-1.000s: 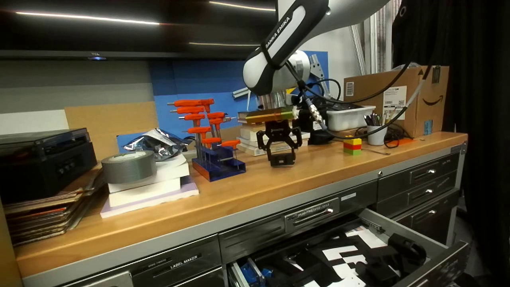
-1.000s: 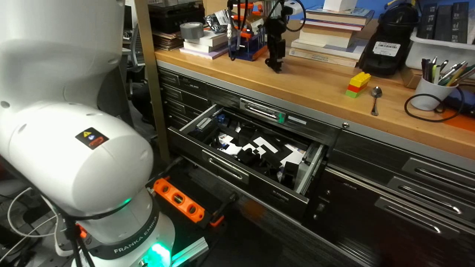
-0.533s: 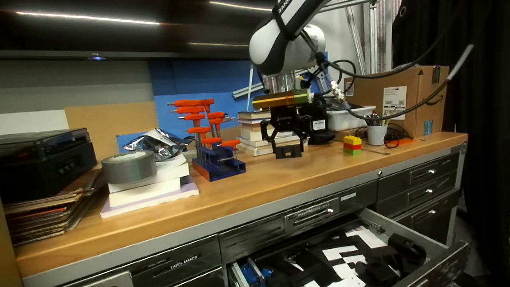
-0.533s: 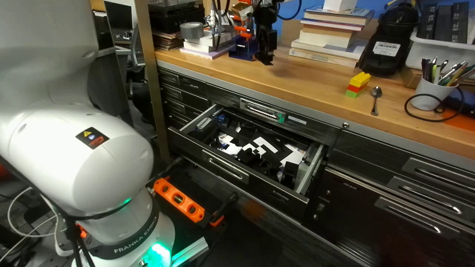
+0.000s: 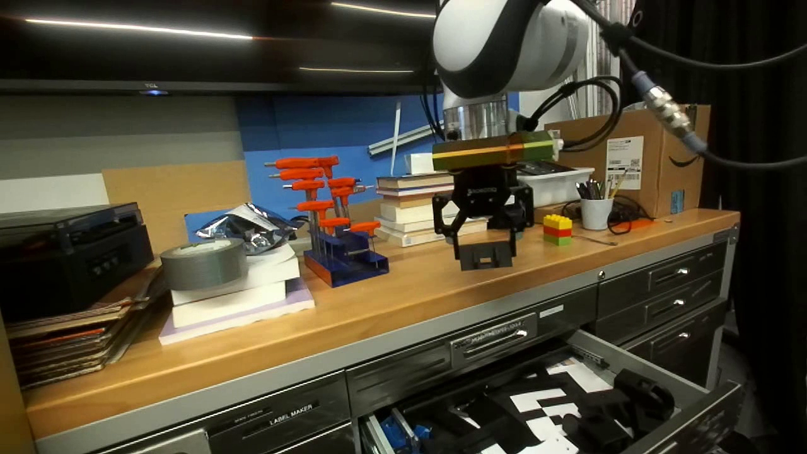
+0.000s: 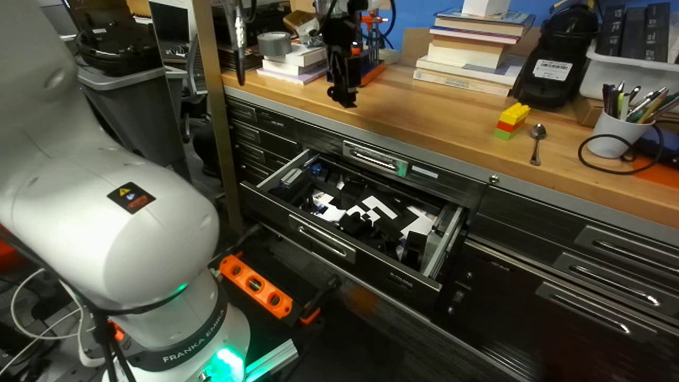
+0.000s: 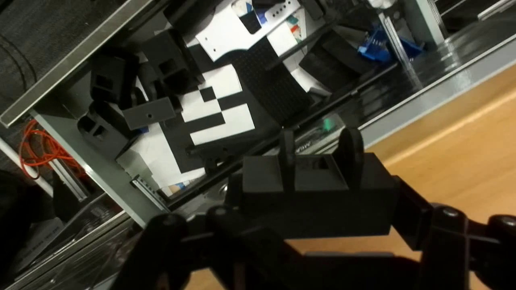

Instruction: Put the blue objects into the drawer then close the drawer.

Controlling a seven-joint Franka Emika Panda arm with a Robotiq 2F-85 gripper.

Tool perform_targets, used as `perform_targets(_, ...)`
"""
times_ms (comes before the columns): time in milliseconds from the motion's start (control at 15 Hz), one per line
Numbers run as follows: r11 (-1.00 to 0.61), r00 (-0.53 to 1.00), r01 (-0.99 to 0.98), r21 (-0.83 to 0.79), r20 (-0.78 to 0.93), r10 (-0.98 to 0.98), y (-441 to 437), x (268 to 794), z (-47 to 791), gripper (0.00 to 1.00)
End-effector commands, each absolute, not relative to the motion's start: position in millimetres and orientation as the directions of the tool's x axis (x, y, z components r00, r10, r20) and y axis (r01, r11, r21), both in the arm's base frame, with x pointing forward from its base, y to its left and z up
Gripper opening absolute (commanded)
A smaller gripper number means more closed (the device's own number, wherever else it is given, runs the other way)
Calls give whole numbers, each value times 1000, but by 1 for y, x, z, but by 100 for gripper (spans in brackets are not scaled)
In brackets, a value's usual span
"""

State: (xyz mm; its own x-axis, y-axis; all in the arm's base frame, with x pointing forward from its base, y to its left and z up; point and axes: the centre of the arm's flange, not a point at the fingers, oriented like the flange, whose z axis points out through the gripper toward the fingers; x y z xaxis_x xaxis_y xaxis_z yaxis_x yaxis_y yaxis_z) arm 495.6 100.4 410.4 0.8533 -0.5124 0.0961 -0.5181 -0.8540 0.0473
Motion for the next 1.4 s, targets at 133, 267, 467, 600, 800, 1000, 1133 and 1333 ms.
perform_targets(133,-896,891,-443,8,117,-439,91,404,362,60)
perform_targets(267,-915,909,-403,26,128,-396,81,390,337,60)
perform_targets(467,-921,913,-389,13,137,-384,58,380,305,60)
perform_targets(600,-915,908,-404,0,120,-401,40,383,284,60)
perform_targets(800,-905,898,-425,-11,120,-423,12,397,266,60)
perform_targets(1000,-894,886,-448,-14,125,-446,-8,403,248,60)
perform_targets(1133,-892,884,-451,-29,127,-451,-14,408,233,60)
perform_targets(1333,-920,911,-387,-52,133,-391,-10,427,211,60)
